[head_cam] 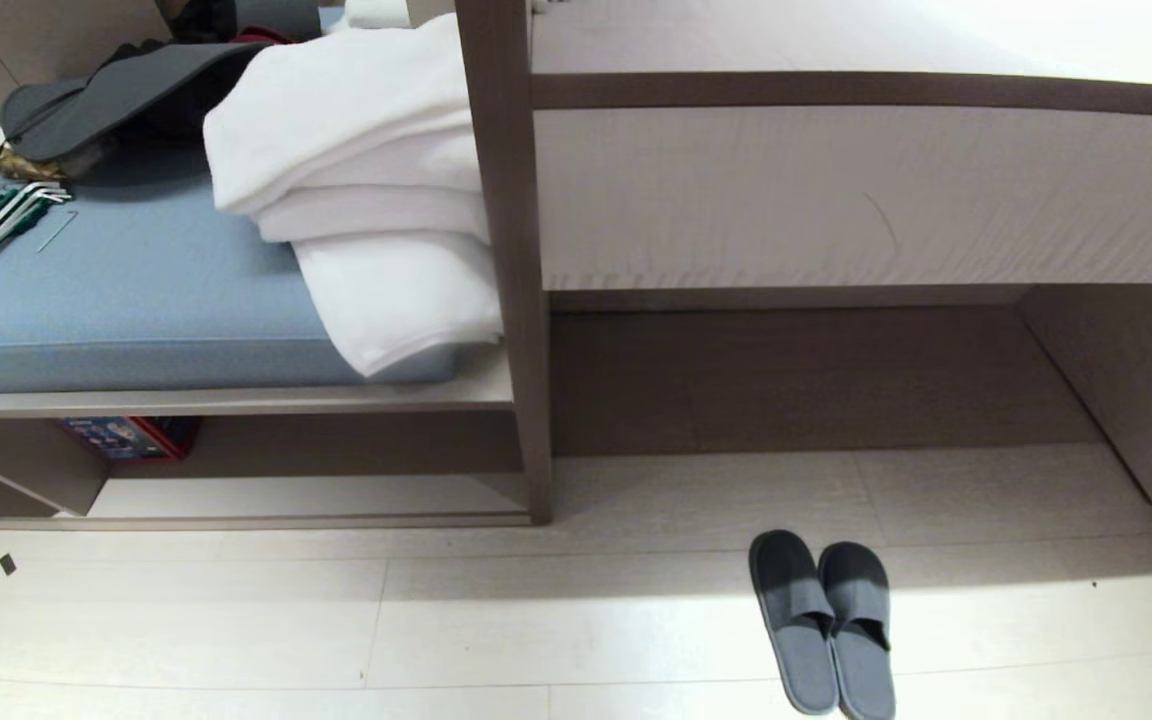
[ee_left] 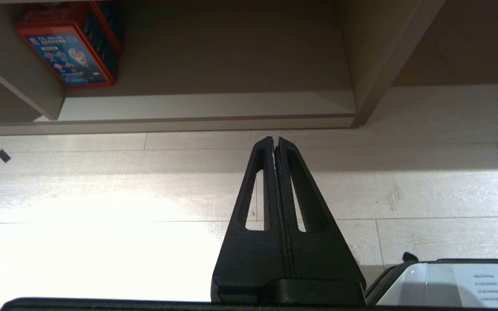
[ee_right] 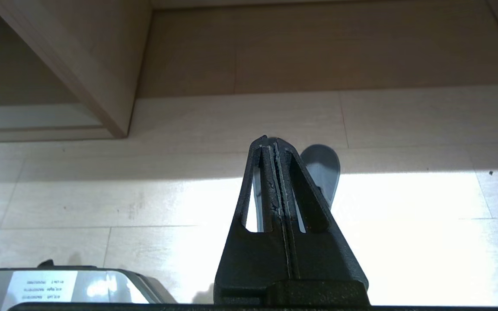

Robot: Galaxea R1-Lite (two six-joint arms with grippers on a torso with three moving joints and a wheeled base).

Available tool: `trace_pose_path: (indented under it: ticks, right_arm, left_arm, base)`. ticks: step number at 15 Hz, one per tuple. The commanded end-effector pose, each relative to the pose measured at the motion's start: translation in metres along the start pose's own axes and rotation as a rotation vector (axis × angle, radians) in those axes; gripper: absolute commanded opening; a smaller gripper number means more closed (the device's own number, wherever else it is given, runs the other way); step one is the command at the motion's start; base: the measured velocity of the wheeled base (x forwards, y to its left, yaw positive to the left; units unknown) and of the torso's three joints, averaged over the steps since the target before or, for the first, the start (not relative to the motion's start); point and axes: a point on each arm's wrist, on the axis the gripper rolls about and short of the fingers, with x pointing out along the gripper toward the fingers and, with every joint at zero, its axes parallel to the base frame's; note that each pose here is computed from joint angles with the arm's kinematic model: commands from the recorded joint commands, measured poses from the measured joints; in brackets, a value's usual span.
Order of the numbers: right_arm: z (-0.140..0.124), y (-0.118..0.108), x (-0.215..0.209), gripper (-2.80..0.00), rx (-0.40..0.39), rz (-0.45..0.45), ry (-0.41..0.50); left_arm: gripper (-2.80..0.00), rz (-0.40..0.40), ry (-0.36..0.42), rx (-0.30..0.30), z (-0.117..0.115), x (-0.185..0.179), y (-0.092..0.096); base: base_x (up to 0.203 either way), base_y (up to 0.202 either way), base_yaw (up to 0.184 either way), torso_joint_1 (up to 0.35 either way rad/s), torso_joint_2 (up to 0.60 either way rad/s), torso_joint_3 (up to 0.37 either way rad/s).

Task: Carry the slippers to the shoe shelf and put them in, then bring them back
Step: Pick up the slippers on the floor

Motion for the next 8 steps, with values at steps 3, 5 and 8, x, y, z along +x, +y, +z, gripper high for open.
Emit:
trace_pose_path:
  ticks: [3, 5, 8]
  right_arm:
    - [-0.0001, 0.0, 0.0, -2.8, 0.0, 0.0, 0.0]
    - [-0.0001, 0.0, 0.0, -2.8, 0.0, 0.0, 0.0]
    - [-0.0001, 0.0, 0.0, -2.8, 0.0, 0.0, 0.0]
  left_arm:
    - [-2.8, 0.0, 0.0, 0.0, 0.0, 0.0, 0.0]
    - [-2.8, 0.0, 0.0, 0.0, 0.0, 0.0, 0.0]
    - [-2.8, 0.001, 0.0, 0.0, 0.0, 0.0, 0.0]
  base:
    - [0.0, 0.0, 0.0, 0.004, 0.0, -0.195]
    - [0.0, 0.0, 0.0, 0.005, 0.0, -0.205]
    - [0.0, 0.0, 0.0, 0.004, 0.0, -0.196]
